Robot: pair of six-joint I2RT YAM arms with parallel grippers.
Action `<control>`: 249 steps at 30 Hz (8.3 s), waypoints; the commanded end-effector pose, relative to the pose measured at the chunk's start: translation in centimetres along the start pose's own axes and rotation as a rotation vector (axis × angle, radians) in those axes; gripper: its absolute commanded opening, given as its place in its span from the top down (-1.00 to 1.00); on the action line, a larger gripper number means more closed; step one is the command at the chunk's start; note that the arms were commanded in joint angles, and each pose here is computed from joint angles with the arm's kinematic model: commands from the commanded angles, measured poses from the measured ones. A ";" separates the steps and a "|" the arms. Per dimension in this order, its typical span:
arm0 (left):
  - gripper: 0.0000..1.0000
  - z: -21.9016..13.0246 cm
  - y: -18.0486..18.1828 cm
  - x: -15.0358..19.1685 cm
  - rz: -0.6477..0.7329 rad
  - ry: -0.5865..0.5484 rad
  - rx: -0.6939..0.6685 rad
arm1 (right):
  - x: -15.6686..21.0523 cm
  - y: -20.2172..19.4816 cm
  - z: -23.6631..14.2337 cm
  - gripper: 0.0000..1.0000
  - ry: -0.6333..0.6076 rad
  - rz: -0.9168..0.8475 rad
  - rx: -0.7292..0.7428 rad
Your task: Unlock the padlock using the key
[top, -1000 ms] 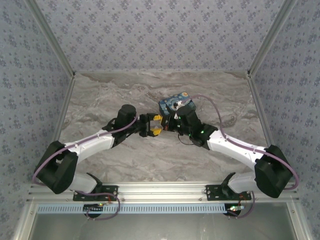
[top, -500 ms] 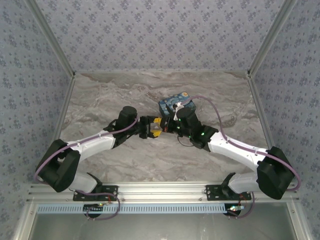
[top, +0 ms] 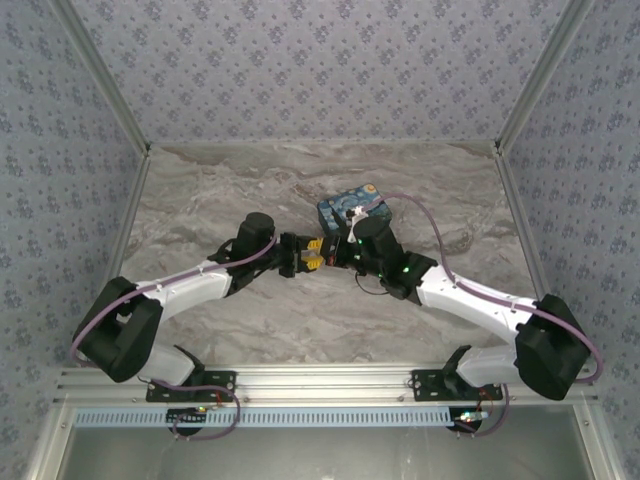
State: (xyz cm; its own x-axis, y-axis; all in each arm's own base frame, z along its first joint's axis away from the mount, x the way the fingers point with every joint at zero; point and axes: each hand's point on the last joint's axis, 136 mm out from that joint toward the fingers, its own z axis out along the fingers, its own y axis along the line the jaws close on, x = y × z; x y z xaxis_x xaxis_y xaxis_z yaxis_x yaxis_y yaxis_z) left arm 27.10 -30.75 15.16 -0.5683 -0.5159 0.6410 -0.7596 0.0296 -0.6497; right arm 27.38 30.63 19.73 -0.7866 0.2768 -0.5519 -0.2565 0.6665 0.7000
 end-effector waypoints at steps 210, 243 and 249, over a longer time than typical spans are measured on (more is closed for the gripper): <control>1.00 -11.2 -13.6 13.4 1.360 -0.057 0.353 | -5.4 11.1 -6.9 0.75 -0.352 -0.119 -0.640; -0.94 -0.3 -7.1 -3.2 1.119 -0.180 -0.265 | 1.3 -6.2 -12.3 1.00 -0.206 -0.055 0.144; -0.95 4.0 -6.1 -4.7 1.063 -0.129 -0.321 | 2.0 -7.1 -13.1 1.00 -0.221 -0.026 0.147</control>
State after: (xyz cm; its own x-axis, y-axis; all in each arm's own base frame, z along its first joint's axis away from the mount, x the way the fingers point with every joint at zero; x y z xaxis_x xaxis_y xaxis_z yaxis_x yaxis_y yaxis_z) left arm 34.96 -30.11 13.01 -0.9539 -0.1864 -0.2353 0.0161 0.7509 -0.6603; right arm 20.49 18.44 20.46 -0.6339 0.3689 -0.6798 -0.2325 0.7474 0.6224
